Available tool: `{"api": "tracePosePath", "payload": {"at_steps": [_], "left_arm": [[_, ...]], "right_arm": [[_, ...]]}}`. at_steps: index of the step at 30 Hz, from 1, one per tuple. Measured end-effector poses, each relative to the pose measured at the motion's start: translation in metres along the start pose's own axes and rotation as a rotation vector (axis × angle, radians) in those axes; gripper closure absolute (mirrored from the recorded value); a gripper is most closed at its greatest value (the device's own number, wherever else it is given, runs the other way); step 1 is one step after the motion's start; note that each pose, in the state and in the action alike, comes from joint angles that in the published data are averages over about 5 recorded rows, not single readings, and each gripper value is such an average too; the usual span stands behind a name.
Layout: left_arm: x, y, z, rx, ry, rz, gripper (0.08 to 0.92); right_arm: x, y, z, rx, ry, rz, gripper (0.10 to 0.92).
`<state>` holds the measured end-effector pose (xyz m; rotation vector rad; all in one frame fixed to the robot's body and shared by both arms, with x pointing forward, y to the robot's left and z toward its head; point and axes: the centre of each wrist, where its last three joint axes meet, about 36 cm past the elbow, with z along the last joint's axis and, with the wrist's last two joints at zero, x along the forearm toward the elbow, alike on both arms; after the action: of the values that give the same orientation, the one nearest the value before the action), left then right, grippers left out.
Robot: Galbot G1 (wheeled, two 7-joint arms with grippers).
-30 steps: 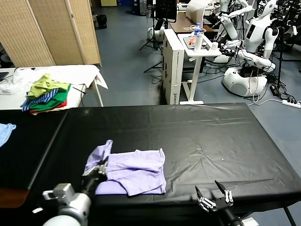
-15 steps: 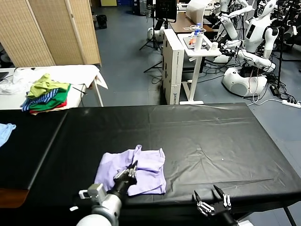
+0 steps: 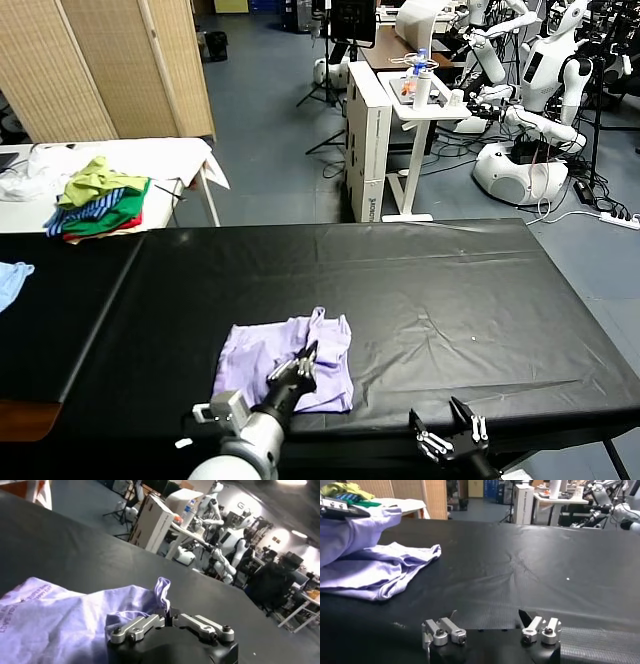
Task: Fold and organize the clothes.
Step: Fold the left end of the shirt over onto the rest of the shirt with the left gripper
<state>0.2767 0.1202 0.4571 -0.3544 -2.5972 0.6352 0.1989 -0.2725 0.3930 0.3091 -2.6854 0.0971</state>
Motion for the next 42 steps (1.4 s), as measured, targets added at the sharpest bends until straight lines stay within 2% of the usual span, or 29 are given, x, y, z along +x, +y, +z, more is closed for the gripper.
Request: {"api": "tracePosePath", "payload": {"at_steps": [20,23,28,31,33,35,37,42], "left_arm": [[-0.021,-0.001,0.019,-0.033,-0.005,-0.028,0.811],[-0.019,-0.003,0.021,-0.035,-0.002,-0.028,0.714],[-0.012,-0.005,0.017,-0.037,-0.015,-0.016,0.407],[-0.009,-0.006,0.012,-0.047,-0.040,0.012,0.225],[-0.008,-0.007,0.007,-0.051,-0.064,0.038,0.142],[-0.006,-0.003,0.001,-0.056,-0.088,0.055,0.108],[-0.004,0.008,-0.004,-0.087,-0.106,0.046,0.096],[0.003,0.059,-0.017,-0.254,-0.112,-0.035,0.093]], "right_arm": [[-0.001,0.001,-0.012,0.007,-0.012,-0.050,0.115],[0.000,0.003,-0.017,0.009,-0.016,-0.074,0.115],[-0.001,0.007,-0.028,0.020,-0.035,-0.128,0.115],[-0.003,0.010,-0.036,0.030,-0.051,-0.169,0.115],[-0.006,0.013,-0.042,0.036,-0.059,-0.201,0.115],[-0.010,0.015,-0.047,0.043,-0.062,-0.236,0.115],[-0.016,0.017,-0.053,0.052,-0.063,-0.275,0.115],[-0.042,0.021,-0.069,0.094,-0.066,-0.379,0.115]]}}
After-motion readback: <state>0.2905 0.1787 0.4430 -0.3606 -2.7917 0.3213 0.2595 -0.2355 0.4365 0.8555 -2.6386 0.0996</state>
